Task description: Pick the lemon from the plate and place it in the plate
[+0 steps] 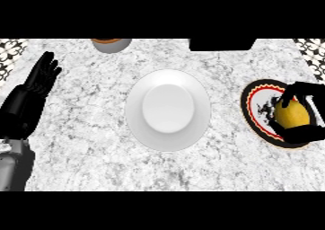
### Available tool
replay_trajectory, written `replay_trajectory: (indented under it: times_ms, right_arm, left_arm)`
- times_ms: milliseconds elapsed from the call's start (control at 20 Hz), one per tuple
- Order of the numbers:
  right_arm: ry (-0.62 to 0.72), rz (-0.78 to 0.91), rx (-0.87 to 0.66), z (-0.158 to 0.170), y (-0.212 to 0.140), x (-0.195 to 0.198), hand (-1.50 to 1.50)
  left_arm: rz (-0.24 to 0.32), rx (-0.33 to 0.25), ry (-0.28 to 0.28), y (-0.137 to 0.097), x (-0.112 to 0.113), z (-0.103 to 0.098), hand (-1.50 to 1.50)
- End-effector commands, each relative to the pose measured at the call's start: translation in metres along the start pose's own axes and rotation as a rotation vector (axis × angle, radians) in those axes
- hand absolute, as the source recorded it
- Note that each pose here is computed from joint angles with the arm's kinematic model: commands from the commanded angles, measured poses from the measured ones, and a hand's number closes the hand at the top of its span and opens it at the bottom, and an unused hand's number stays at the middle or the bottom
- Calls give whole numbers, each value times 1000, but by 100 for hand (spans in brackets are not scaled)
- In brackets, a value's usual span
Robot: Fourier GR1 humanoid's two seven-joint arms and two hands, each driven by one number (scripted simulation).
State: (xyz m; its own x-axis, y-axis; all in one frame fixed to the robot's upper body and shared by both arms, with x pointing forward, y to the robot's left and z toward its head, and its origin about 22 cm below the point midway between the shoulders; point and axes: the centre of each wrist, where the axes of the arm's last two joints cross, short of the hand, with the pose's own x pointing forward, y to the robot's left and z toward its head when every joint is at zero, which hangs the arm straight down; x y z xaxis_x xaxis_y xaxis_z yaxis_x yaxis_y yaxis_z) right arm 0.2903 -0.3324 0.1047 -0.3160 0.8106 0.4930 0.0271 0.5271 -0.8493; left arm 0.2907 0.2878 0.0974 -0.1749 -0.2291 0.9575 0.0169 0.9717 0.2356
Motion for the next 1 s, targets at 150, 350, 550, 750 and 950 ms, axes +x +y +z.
replay_trajectory:
  times_ms: [150, 350, 550, 750, 950]
  right_arm:
    - [-67, -52, 19, -22, -7, 76, 150]
    - [-71, -89, 37, -37, 25, 115, 150]
    - [-61, -152, 69, -60, 65, 145, 150]
    - [-32, -139, 107, -102, 92, 166, 150]
    - [-8, -90, 129, -119, 132, 187, 150]
  left_arm:
    - [1, -9, -16, -3, 3, -13, 0]
    - [0, -27, -21, 3, 11, 0, 0]
    - [-2, -17, -19, -3, 17, -14, 0]
    - [7, -40, -26, 2, -5, 8, 0]
    - [2, -41, -32, -12, -2, -15, 0]
